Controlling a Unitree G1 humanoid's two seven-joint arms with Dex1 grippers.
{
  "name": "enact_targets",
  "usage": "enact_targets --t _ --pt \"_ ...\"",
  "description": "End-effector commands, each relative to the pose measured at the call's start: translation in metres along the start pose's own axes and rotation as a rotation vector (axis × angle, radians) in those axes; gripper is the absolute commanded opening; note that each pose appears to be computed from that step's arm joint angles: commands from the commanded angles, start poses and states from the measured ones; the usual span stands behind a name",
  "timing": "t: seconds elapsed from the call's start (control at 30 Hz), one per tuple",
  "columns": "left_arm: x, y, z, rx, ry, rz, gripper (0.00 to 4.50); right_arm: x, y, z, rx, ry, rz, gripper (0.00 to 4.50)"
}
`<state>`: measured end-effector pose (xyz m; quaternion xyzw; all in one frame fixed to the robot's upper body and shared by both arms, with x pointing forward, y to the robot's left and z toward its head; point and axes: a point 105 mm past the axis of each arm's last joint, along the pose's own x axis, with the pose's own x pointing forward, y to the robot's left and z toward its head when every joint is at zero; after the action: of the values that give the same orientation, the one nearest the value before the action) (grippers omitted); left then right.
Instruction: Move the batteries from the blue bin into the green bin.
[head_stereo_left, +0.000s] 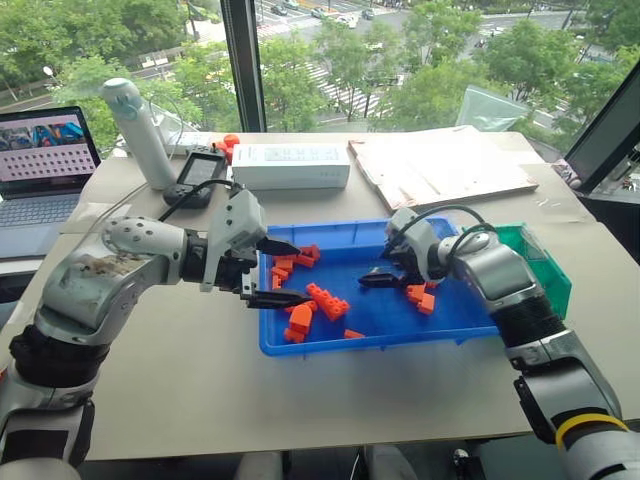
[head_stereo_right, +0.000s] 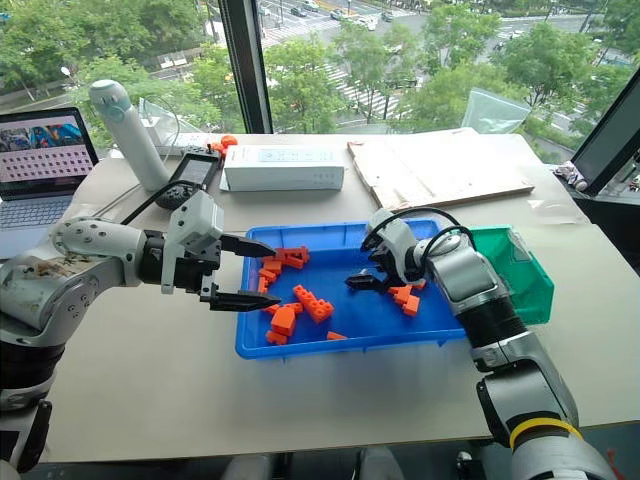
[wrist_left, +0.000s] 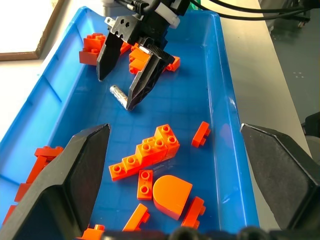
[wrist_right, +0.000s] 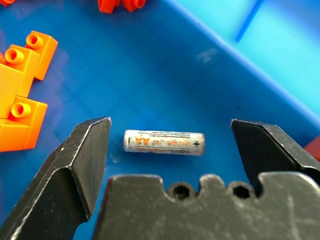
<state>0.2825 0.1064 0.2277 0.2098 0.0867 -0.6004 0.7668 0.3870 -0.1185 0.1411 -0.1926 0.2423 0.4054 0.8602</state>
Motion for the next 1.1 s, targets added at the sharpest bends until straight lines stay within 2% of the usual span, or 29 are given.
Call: enact_targets --t 0.03,0.2,0.23,0.33,0.4,0.47,0.57,0.67,0.73,0.9,1.1 --pt "-0.004 -0.003 0.009 0.034 -0.017 0.001 4.50 -0.001 -0.003 -0.003 0.016 0.005 -0.037 4.45" --pt "-0.004 -0.004 0.009 0.035 -0.018 -0.003 4.50 0.004 -0.006 -0.020 0.064 0.036 -0.068 4.45" --pt "-0.004 -0.004 0.009 0.035 -0.018 -0.003 4.50 0.005 -0.007 -0.020 0.073 0.026 -0.072 3.95" --pt "-0.004 -0.004 0.009 0.036 -0.018 -0.005 4.50 0.004 -0.006 -0.015 0.064 0.005 -0.067 3.26" --pt "-0.003 -0.005 0.009 0.036 -0.019 -0.007 4.50 0.001 -0.005 -0.009 0.038 -0.014 -0.065 2.57" --pt "-0.003 -0.005 0.010 0.036 -0.021 -0.009 4.50 -0.005 -0.004 0.001 0.012 -0.040 -0.057 2.54" --pt "-0.003 -0.004 0.010 0.037 -0.024 -0.011 4.50 -0.038 -0.013 0.034 0.022 -0.158 -0.074 2.54" --pt "-0.002 -0.004 0.012 0.035 -0.040 -0.012 4.50 -0.070 -0.022 0.043 0.029 -0.202 -0.126 2.54" --pt "0.001 -0.004 0.013 0.031 -0.051 -0.017 4.50 -0.099 -0.037 0.040 0.027 -0.195 -0.212 2.54" --pt "0.008 -0.003 0.013 0.033 -0.063 -0.054 4.50 -0.169 -0.075 0.006 0.030 -0.057 -0.463 2.54" --pt "0.014 0.001 0.016 0.049 -0.075 -0.082 4.50 -0.191 -0.081 -0.037 0.067 0.086 -0.545 2.54"
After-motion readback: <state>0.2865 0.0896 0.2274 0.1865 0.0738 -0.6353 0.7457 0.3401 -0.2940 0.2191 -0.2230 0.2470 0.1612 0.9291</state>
